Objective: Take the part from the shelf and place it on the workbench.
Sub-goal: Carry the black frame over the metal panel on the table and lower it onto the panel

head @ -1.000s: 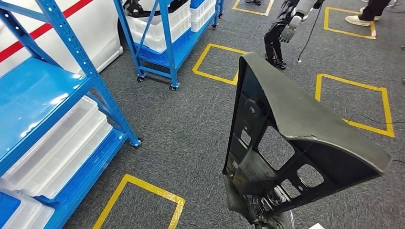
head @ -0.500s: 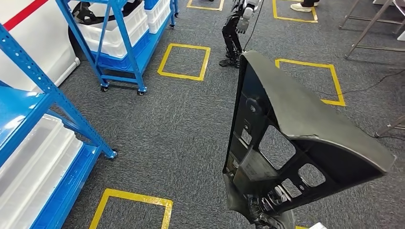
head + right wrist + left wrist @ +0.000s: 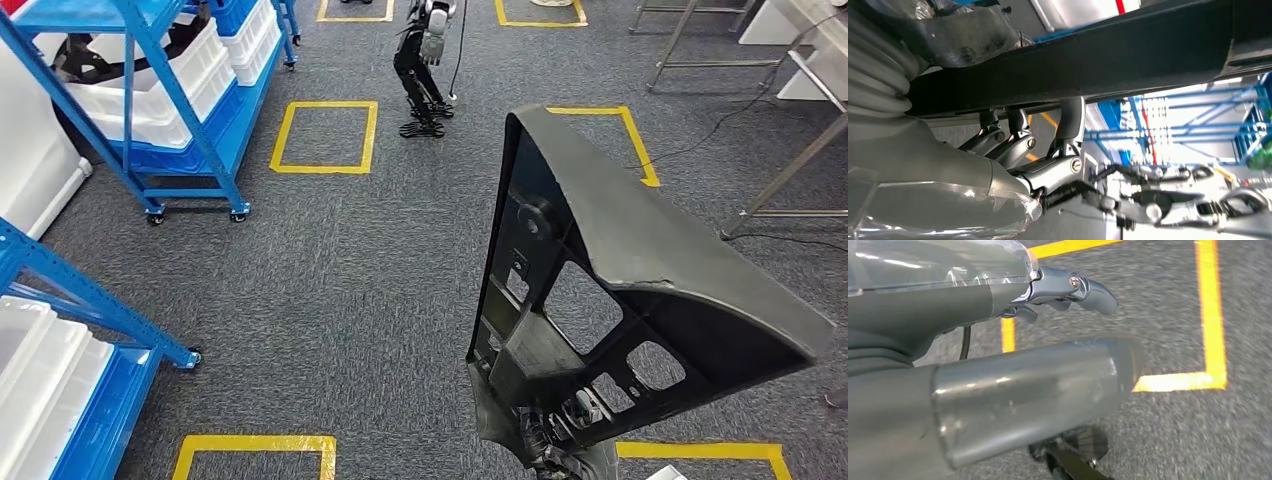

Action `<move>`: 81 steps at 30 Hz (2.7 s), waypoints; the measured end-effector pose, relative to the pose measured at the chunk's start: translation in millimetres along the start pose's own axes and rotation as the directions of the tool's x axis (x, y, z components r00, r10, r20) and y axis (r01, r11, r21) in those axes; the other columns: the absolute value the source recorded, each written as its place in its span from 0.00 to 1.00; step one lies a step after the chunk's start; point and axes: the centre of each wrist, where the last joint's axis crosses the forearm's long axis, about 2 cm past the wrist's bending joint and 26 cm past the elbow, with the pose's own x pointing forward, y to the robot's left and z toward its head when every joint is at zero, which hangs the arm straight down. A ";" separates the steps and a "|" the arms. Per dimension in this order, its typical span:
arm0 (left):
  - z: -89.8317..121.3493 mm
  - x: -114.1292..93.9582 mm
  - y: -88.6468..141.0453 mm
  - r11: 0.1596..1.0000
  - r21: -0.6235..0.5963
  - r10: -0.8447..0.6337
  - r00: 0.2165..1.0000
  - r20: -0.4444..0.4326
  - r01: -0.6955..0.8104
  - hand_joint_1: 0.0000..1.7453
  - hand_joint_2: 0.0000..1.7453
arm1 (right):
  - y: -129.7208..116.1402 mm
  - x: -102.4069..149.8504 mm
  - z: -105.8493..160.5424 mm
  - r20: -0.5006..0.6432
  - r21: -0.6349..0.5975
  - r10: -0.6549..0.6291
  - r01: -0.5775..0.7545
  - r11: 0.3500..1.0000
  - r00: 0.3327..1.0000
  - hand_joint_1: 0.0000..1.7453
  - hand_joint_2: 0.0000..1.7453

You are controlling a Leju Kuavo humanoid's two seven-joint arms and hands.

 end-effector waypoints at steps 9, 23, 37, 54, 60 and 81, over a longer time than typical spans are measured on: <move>0.0 -0.1 0.3 1.000 0.000 -0.001 1.000 -0.001 0.001 0.00 0.00 | -0.1 0.4 0.0 0.001 0.000 0.000 0.000 1.000 1.000 1.00 1.00; -2.2 2.6 1.2 1.000 -0.006 0.002 1.000 0.003 -0.002 0.00 0.00 | -0.3 0.1 -1.5 -0.001 0.006 0.001 -0.001 1.000 1.000 1.00 1.00; -1.6 -1.1 4.7 1.000 -0.013 0.007 1.000 0.001 -0.006 0.00 0.00 | 2.3 -10.6 -12.2 -0.024 0.020 0.026 -0.026 0.999 0.999 1.00 1.00; 8.9 38.5 -60.5 0.991 -0.097 -0.082 0.994 0.066 0.089 0.00 0.00 | 7.5 -18.0 -17.2 -0.053 0.023 0.041 -0.040 0.999 0.998 1.00 1.00; 2.4 111.1 -84.8 0.984 -0.176 -0.020 1.000 0.009 0.021 0.00 0.00 | 18.9 -20.4 -11.7 -0.093 0.038 0.042 -0.039 0.999 0.995 1.00 1.00; 68.3 289.0 -154.1 0.920 -0.332 -0.032 0.883 0.469 0.209 0.00 0.00 | 24.5 -24.3 -2.5 -0.114 0.142 0.024 -0.007 0.990 0.993 1.00 1.00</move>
